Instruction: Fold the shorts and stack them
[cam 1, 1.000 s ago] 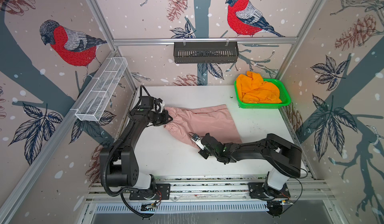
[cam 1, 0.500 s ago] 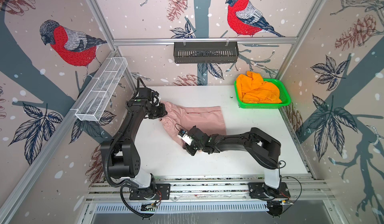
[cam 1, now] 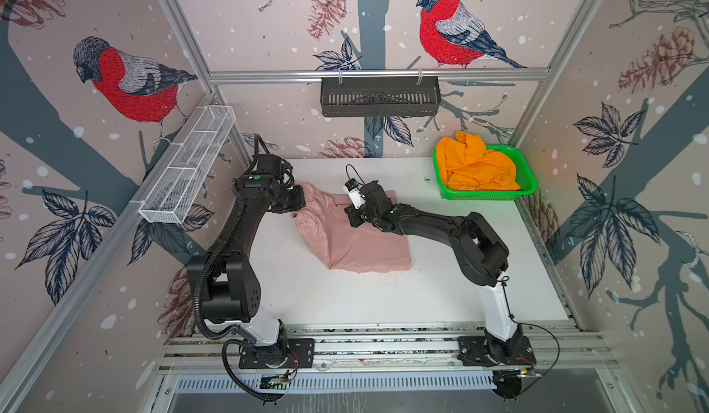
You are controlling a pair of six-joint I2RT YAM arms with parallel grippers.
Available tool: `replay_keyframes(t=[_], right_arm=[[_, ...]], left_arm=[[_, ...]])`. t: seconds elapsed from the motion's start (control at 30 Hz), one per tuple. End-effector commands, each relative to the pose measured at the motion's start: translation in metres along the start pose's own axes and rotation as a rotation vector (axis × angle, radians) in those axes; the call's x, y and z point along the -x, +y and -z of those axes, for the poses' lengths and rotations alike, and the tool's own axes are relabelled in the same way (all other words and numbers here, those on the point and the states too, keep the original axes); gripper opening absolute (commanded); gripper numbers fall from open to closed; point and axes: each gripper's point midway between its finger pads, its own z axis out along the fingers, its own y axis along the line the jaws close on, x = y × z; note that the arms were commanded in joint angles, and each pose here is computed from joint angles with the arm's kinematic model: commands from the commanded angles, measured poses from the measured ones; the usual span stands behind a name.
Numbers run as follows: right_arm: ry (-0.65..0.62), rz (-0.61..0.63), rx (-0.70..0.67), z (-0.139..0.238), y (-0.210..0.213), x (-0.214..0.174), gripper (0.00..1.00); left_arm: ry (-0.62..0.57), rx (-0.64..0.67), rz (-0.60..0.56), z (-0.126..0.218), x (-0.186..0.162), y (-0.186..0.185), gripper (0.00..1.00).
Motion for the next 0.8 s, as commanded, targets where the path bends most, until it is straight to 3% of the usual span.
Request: replay_keyframes(t=[0.0, 0.3, 0.43, 0.57, 0.77], right_arm=[[-0.058, -0.082, 0.009, -0.021, -0.005, 0.016, 0.02], [-0.059, -0.185, 0.043, -0.102, -0.023, 0.007, 0.02], [-0.073, -0.216, 0.028, -0.119, -0.029, 0.003, 0.05], [-0.119, -0.203, -0.006, -0.109, -0.034, 0.020, 0.16], [-0.228, -0.088, -0.036, -0.041, -0.022, 0.062, 0.24]], left_arm=[[-0.010, -0.024, -0.027, 0.001, 0.005, -0.006, 0.00], [-0.007, -0.039, -0.035, 0.000, 0.002, -0.011, 0.00], [-0.014, -0.039, -0.040, 0.003, 0.002, -0.013, 0.00], [-0.025, 0.006, -0.040, 0.008, 0.003, -0.007, 0.00], [-0.029, 0.064, -0.031, 0.008, 0.003, 0.004, 0.00]])
